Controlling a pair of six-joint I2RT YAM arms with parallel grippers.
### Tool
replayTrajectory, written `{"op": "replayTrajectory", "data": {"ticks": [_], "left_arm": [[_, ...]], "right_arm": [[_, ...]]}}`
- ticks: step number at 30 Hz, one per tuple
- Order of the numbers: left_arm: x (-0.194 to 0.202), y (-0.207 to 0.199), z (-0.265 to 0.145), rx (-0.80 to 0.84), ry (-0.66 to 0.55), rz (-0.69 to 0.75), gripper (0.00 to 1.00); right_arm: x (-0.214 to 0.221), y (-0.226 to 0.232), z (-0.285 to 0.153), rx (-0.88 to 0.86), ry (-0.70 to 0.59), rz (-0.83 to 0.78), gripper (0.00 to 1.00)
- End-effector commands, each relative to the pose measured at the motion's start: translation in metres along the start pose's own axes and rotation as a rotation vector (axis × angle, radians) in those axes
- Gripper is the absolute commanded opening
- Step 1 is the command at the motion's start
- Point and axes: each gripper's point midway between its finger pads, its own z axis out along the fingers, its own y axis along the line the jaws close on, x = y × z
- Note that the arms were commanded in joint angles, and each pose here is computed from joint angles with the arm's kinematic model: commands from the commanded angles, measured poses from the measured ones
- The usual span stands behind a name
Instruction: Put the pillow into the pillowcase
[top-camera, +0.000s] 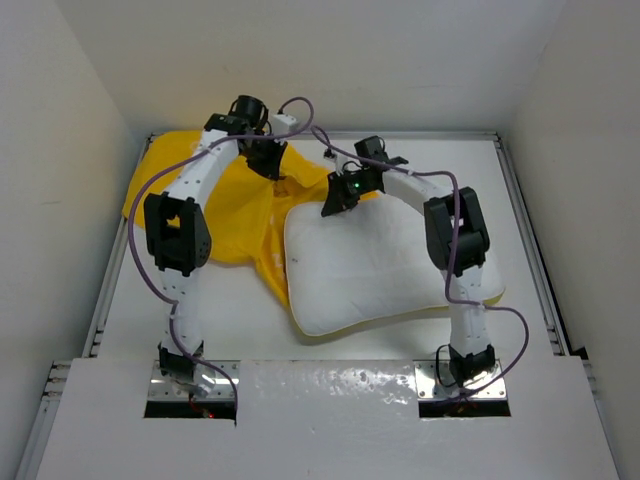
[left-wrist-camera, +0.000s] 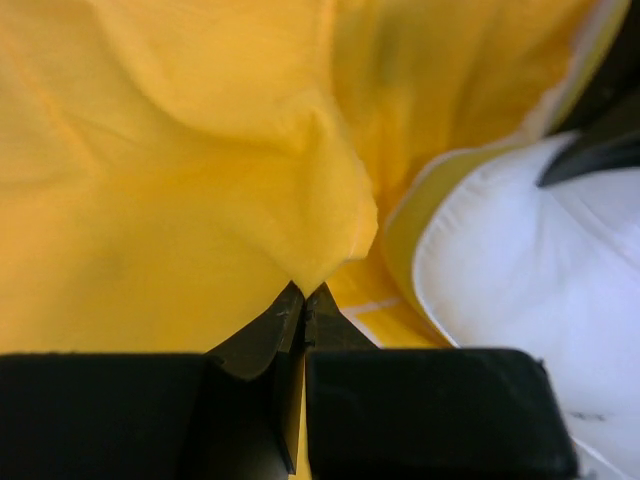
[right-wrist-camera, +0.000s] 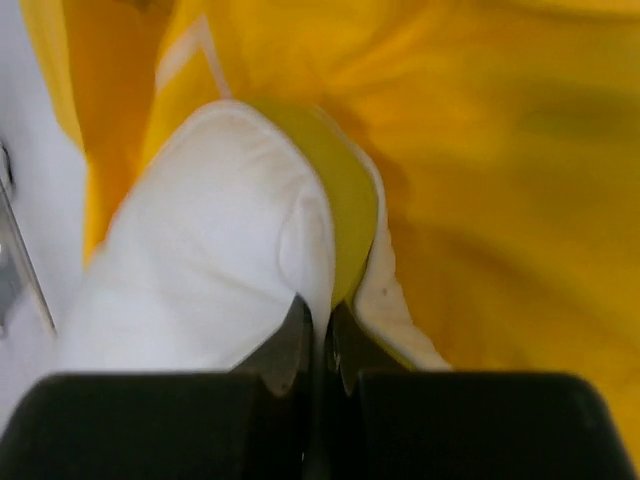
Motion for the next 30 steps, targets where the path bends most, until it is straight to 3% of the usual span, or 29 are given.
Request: {"op": "replayTrajectory", "data": {"ticks": [1, 3, 4, 6, 10, 13, 17, 22, 23, 24, 25, 26, 28, 30], "left_arm": [[0.002, -0.038, -0.031, 0.146, -0.012, 0.090, 0.00], [0.008, -0.045, -0.035, 0.167, 0.007, 0.108, 0.00], [0.006, -0.049, -0.041, 0.180, -0.008, 0.133, 0.00], [0.005, -0.054, -0.046, 0.198, -0.029, 0.152, 0.00], [-0.003, -0.072, -0.057, 0.265, -0.101, 0.196, 0.00], [0.011, -0.079, -0.053, 0.299, -0.069, 0.196, 0.00], [0.030, -0.071, -0.051, 0.268, -0.013, 0.195, 0.00], [0.055, -0.042, -0.049, 0.173, 0.054, 0.197, 0.00], [0.057, -0.037, -0.046, 0.150, 0.062, 0.194, 0.00], [0.060, -0.031, -0.041, 0.120, 0.074, 0.171, 0.09], [0.055, -0.026, -0.034, 0.097, 0.048, 0.167, 0.33], [0.050, -0.023, -0.033, 0.084, 0.031, 0.159, 0.43], [0.027, -0.017, -0.040, 0.039, -0.034, 0.120, 0.68], [0.009, -0.005, -0.059, -0.010, -0.088, 0.064, 0.76]], "right_arm": [[-0.096, 0.038, -0.041, -0.030, -0.406, -0.017, 0.00], [-0.117, 0.039, -0.048, -0.029, -0.571, 0.098, 0.00], [-0.136, 0.036, -0.050, -0.031, -0.649, 0.074, 0.00], [-0.164, 0.027, -0.050, -0.002, -0.690, 0.124, 0.00], [-0.162, -0.013, -0.028, 0.066, -0.734, 0.269, 0.00], [-0.164, -0.047, -0.030, 0.174, -0.795, 0.361, 0.00], [-0.167, -0.082, -0.055, 0.132, -0.894, 0.540, 0.00], [-0.157, -0.129, -0.106, 0.308, -0.983, 0.544, 0.00], [-0.173, -0.123, -0.115, 0.305, -0.981, 0.472, 0.12], [-0.158, -0.130, -0.094, 0.346, -0.844, 0.380, 0.58], [-0.184, -0.105, -0.099, 0.258, -0.802, 0.254, 0.75], [-0.177, -0.103, -0.092, 0.262, -0.730, 0.227, 0.99], [-0.164, -0.079, -0.098, 0.316, -0.609, 0.086, 0.99], [-0.158, -0.047, -0.134, 0.442, -0.615, -0.104, 0.99]]}}
